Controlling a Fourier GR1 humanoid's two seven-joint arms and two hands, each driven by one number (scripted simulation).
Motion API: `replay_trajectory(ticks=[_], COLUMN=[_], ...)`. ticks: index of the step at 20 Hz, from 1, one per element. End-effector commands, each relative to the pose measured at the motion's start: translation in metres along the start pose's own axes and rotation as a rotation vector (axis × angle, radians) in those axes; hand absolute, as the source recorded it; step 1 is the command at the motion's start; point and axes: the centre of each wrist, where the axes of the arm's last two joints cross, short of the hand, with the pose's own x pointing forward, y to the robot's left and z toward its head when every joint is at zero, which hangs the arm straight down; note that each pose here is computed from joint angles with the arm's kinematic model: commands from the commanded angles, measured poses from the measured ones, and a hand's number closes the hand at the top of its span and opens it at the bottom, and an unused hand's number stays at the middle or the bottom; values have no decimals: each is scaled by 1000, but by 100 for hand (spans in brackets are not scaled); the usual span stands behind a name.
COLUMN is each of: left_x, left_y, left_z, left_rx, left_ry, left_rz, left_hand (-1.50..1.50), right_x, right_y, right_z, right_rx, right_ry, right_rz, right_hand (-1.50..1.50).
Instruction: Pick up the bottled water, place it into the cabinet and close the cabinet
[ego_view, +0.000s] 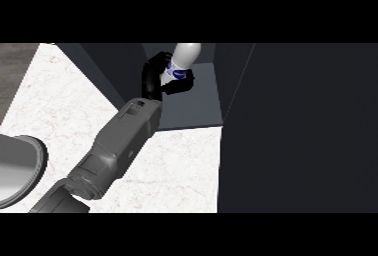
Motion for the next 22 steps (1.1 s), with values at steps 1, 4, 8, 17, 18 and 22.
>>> replay_trajectory(ticks=[1,4,8,17,18,22], left_x=[9,6,14,34,28,44], left_y=[14,13,6,2,3,1], left_z=[-16,-14,-17,-25,-23,-28], left_rx=[43,47,88,26,-9,-60], left_ry=[-1,-37,-108,-135,-154,-240], left_rz=[-11,-125,-192,-141,-128,58], left_hand=[150,-150,-150,-150,-150,-150], right_x=[17,6,2,-2,6,9], right_y=[1,-4,-3,-3,-1,2], right_z=[4,-2,-4,-1,-2,1], right_rx=[-7,-13,28,48,56,71], right_ry=[-29,-43,-51,-45,-54,-25], right_rz=[-31,-53,-52,-70,-66,-69], right_hand=[-150,-150,-150,-150,-150,-150])
